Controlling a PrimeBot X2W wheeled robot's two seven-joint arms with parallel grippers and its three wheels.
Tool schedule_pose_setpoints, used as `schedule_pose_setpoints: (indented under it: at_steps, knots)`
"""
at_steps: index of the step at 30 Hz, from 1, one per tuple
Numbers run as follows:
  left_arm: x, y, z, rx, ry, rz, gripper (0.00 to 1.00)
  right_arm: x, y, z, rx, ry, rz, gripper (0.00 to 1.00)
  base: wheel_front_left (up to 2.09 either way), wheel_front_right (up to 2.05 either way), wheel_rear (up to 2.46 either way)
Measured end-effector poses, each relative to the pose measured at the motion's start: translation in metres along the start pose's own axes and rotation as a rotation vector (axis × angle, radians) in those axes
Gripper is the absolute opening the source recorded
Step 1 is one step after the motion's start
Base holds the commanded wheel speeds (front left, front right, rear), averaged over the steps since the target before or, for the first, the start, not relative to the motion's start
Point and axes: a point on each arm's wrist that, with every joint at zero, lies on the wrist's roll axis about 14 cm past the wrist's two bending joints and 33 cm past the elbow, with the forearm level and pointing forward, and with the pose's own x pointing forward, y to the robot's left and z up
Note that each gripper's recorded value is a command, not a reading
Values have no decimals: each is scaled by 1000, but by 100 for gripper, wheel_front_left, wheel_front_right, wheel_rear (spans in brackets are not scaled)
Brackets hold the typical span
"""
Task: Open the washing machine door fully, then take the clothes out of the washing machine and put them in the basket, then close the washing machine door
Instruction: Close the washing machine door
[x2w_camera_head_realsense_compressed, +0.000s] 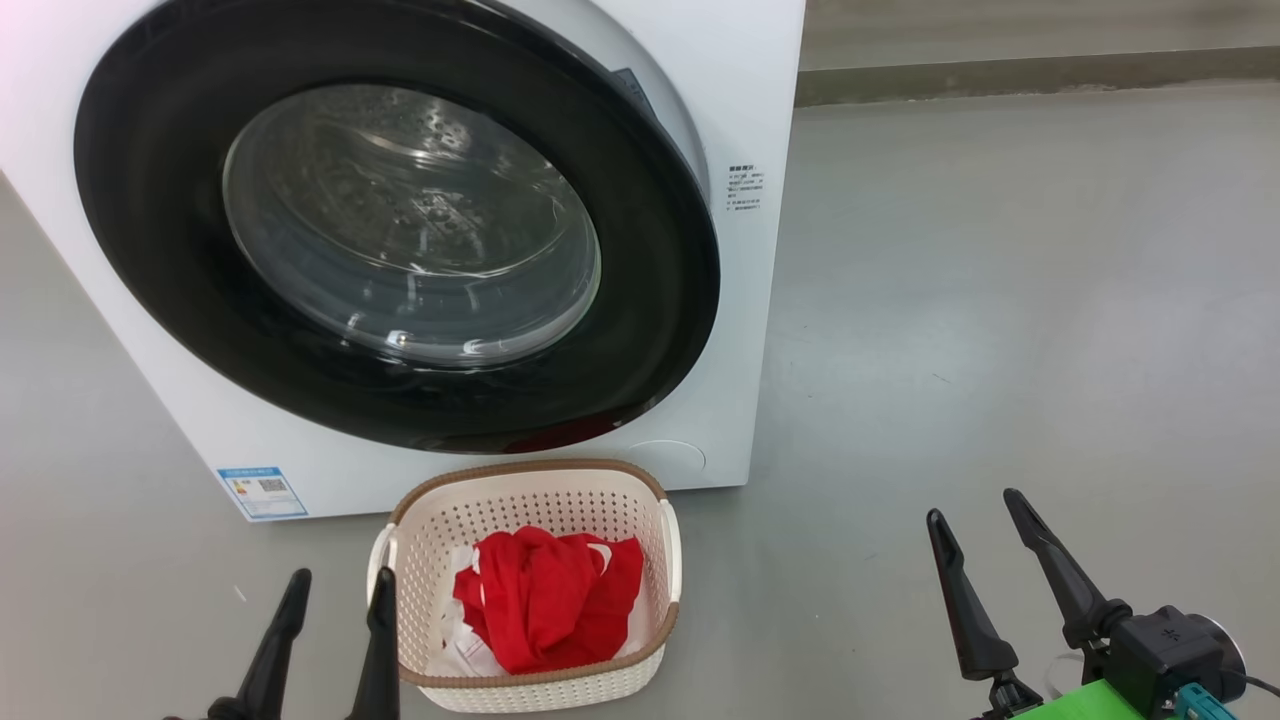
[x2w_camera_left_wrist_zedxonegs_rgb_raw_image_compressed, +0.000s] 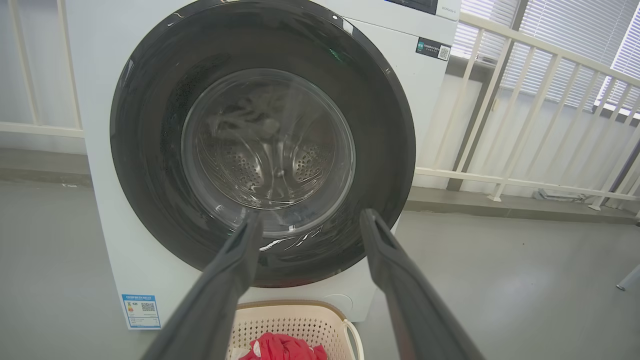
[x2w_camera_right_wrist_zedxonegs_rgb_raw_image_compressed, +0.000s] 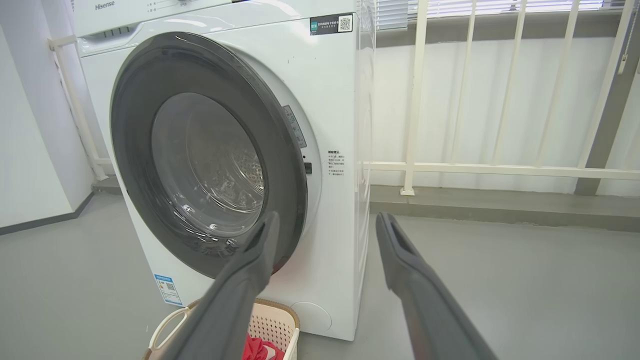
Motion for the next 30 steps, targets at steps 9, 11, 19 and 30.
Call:
schedule_pose_setpoints:
  at_steps: [9, 11, 19, 30]
  knots:
    - [-1, -2, 1, 17, -5, -9, 100, 0, 0, 2, 2, -7, -1, 100, 0, 0, 0]
    - [-1, -3, 1, 12, -7, -8, 100, 0, 1, 2, 2, -7, 0, 100, 0, 0, 0]
    - [-2, -3, 1, 11, -10, -2, 100, 1, 1, 1, 2, -4, 3, 31, 0, 0, 0]
    - [-12, 5, 6, 4, -26, 37, 100, 5, 16, -17, -25, 55, 56, 0, 0, 0, 0]
